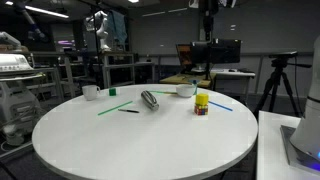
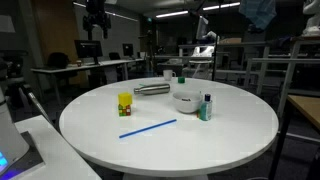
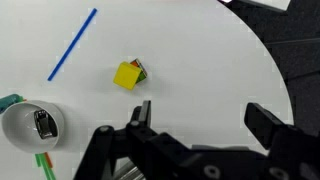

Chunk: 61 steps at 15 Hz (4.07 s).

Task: Set the metal bottle upright on the table

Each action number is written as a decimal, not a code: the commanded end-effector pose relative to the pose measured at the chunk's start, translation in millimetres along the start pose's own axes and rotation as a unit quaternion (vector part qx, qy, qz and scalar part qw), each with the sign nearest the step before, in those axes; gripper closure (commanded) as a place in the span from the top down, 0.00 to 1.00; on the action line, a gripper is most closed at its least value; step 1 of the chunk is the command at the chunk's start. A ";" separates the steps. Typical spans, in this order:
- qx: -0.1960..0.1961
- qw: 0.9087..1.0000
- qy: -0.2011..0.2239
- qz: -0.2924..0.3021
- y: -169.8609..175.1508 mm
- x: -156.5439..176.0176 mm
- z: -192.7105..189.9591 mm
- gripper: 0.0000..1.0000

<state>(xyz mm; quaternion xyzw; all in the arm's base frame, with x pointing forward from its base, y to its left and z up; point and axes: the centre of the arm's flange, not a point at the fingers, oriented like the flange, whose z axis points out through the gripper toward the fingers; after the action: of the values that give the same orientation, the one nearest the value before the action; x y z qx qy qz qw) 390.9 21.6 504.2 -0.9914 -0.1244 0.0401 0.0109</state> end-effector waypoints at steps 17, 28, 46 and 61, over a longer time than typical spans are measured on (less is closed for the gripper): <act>-0.093 0.976 0.086 0.175 17.6 168.0 49.3 1.00; -0.040 0.952 0.139 0.268 -41.9 324.4 95.6 1.00; -0.040 0.884 0.045 0.465 10.9 271.9 188.4 1.00; -0.008 0.939 -0.002 0.345 14.2 264.6 250.7 1.00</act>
<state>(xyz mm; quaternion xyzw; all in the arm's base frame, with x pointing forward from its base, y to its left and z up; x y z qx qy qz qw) 624.9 76.9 233.5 -0.9697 0.2358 0.0436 -0.0457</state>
